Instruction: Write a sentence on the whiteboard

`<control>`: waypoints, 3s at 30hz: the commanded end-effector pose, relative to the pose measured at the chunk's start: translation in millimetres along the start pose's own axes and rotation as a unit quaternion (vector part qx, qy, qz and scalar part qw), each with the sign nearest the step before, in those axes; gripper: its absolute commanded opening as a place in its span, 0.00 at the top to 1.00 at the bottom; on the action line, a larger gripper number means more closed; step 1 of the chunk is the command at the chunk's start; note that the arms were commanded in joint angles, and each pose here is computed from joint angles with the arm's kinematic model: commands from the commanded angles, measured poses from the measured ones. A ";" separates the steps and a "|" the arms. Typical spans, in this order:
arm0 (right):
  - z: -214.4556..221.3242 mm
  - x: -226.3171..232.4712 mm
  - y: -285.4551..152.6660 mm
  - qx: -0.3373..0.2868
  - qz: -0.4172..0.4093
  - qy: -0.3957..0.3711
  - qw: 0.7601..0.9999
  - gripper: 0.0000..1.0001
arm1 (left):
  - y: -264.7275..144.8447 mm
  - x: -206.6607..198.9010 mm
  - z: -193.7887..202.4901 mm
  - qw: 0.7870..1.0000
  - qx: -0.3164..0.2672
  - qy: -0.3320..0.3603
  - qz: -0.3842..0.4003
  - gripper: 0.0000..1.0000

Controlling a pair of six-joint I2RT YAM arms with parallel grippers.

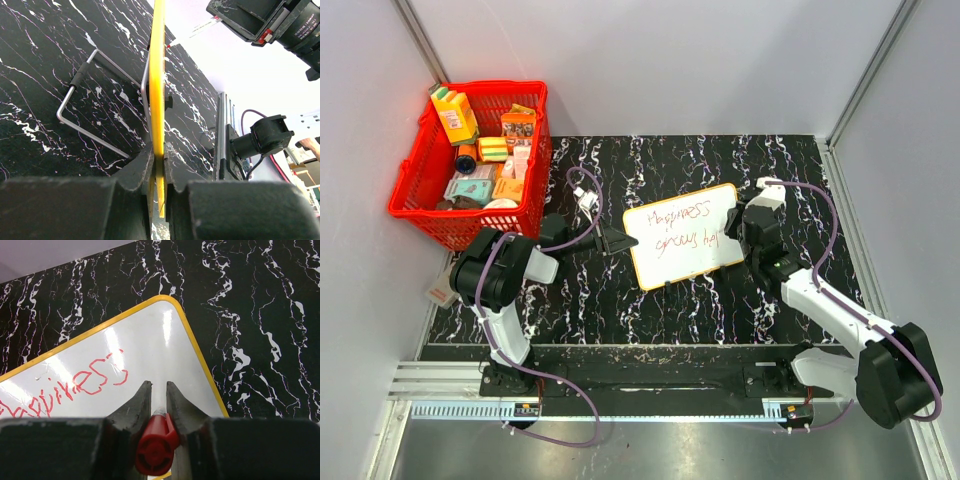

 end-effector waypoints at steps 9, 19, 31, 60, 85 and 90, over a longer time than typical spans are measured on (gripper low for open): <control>-14.5 -2.5 4.2 -0.023 0.008 0.013 1.000 1.00 | 2.1 -25.8 -10.4 0.995 -0.010 0.083 0.045 1.00; -10.8 -1.6 11.0 -0.017 0.012 0.012 1.000 1.00 | 2.3 -25.5 -10.7 0.995 -0.010 0.083 0.046 1.00; -7.1 8.8 13.1 -0.007 -0.018 0.013 1.000 1.00 | 2.3 -25.5 -10.6 0.995 -0.010 0.083 0.046 1.00; -20.2 -20.0 1.2 -0.038 0.029 0.028 0.998 1.00 | 2.1 -25.7 -10.6 0.995 -0.011 0.083 0.045 1.00; -2.2 -13.3 16.0 -0.011 0.026 0.028 0.999 1.00 | 1.9 -26.3 -10.6 0.995 -0.011 0.084 0.046 1.00; -7.7 -19.2 14.1 -0.022 0.041 0.027 0.999 1.00 | 1.9 -26.3 -10.6 0.995 -0.011 0.084 0.046 1.00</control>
Point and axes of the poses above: each gripper's point midway between its finger pads, its own y axis out along the fingers, its own x axis along the line the jaws close on, z = x × y, the point moved 3 cm from there along -y, back along the fingers, and after that the axes turned 15 degrees about -y, right-handed, at the moved point
